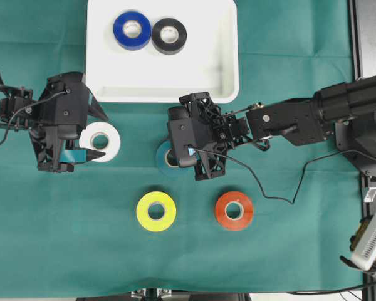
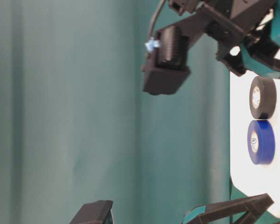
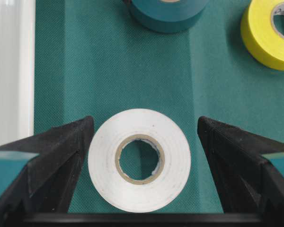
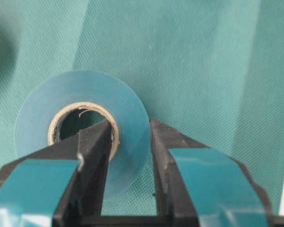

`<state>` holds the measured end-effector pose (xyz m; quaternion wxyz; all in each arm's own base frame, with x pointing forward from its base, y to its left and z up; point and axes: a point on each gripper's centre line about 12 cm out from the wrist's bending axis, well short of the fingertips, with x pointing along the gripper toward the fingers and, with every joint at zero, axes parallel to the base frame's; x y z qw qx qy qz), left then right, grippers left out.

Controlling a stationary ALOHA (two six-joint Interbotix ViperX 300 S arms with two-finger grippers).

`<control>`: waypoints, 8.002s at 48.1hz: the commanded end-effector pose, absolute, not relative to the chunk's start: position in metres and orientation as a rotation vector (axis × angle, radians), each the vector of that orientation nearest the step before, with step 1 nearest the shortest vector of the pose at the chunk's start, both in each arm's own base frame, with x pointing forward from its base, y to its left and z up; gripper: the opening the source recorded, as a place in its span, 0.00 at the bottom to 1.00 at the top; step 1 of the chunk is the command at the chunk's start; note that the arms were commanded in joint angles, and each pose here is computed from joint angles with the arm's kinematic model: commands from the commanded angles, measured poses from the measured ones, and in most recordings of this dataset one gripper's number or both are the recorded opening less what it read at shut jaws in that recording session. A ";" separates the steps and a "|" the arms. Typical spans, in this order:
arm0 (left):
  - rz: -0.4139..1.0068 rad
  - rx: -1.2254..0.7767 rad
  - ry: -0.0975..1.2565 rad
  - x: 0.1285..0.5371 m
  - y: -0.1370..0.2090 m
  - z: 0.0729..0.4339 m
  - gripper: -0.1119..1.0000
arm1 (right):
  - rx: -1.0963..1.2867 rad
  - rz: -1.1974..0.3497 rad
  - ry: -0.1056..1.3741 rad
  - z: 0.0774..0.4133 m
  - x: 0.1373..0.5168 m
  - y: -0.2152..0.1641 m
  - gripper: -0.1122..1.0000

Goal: Put the tape alternately from left to right into the white case.
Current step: 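Lower the right gripper onto the dark teal roll and grasp it, then carry the teal roll into the tray and release it, then lift the right gripper out of the tray and withdraw, then lower the left gripper onto the white roll and grasp it, then carry the white roll into the tray beside the blue roll, release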

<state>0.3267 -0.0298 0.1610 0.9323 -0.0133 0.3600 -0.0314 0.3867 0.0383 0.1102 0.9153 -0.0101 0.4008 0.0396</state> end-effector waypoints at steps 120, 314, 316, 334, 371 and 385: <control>-0.068 -0.027 0.715 0.329 -0.031 0.167 0.65 | 0.007 -0.228 0.710 0.158 0.383 -0.103 0.72; -0.137 0.021 0.921 0.338 -0.061 0.099 0.25 | -0.081 0.101 0.601 0.174 0.357 0.020 0.72; -0.137 0.021 0.921 0.338 -0.061 0.099 0.18 | -0.081 0.100 0.602 0.174 0.357 0.019 0.72; -0.139 0.015 0.872 0.340 -0.061 0.115 0.08 | -0.081 0.101 0.604 0.173 0.356 0.020 0.72; -0.129 0.037 0.696 0.353 -0.049 0.184 0.08 | -0.081 0.102 0.613 0.170 0.353 0.020 0.72; -0.049 0.083 0.706 0.357 -0.007 0.180 0.08 | -0.081 0.103 0.617 0.169 0.353 0.020 0.72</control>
